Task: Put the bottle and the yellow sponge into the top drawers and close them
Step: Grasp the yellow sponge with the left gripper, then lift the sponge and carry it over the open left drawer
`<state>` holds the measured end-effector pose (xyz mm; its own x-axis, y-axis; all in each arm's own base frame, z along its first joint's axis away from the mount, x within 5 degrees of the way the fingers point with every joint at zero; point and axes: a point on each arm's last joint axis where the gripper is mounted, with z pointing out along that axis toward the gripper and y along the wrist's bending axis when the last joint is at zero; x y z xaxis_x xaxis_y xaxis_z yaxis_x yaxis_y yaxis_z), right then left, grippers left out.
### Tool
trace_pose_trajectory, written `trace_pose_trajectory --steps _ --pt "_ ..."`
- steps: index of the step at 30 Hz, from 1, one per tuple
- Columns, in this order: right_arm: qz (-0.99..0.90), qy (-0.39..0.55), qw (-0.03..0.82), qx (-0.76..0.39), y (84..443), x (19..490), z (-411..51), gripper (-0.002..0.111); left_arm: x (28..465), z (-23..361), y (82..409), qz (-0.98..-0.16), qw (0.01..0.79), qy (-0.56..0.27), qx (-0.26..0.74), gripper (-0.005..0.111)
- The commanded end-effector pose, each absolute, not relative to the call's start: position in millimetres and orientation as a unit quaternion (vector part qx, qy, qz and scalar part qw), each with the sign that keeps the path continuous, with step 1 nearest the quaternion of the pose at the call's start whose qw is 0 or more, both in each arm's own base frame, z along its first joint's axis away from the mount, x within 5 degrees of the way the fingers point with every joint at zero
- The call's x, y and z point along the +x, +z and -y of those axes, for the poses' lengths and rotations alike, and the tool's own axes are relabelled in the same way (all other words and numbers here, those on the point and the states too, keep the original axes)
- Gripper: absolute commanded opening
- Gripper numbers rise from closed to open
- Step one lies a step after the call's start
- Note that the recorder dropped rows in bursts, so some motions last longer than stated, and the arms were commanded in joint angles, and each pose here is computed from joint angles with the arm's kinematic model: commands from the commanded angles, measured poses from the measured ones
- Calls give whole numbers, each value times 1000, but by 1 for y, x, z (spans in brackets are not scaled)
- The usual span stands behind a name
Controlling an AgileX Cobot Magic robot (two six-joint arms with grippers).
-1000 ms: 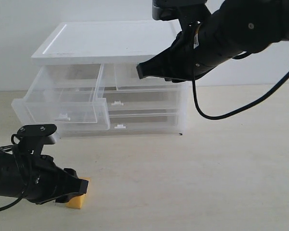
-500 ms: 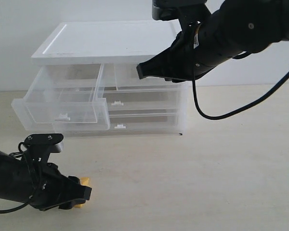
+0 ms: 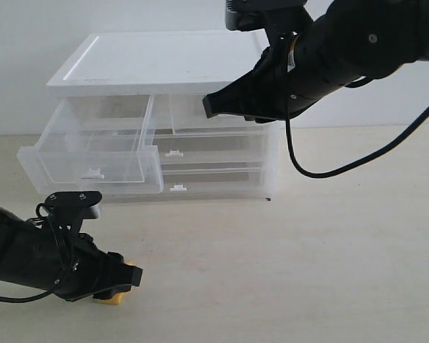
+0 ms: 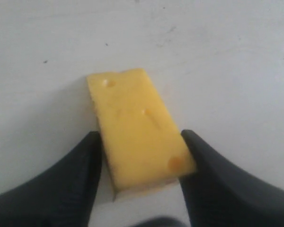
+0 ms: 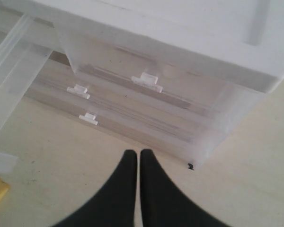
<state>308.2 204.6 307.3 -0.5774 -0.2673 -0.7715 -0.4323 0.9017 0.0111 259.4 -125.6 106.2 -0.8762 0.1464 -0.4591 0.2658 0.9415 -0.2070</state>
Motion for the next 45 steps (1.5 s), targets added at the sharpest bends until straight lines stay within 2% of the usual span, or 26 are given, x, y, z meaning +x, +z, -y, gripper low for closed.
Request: trace_pose_trajectory --steps 1,7,18,25,34,39,45 --pt "-879 100 419 -203 311 306 -203 0 254 130 101 -959 204 -147 130 4" --pt "-879 99 419 -203 311 306 -203 0 246 132 110 -953 202 -175 143 4" --pt "-878 99 421 -206 312 306 -203 0 205 110 149 -938 266 -172 144 4" --pt "-876 92 424 -211 312 307 -203 0 175 113 178 -904 286 -256 189 4" --pt "-873 87 428 -216 312 307 -202 0 149 109 234 -839 388 -313 218 4" --pt "-875 84 424 -217 312 307 -202 0 149 101 266 -810 466 -293 200 4" --pt "-880 79 416 -216 310 306 -201 0 165 105 302 -788 508 -275 213 4"
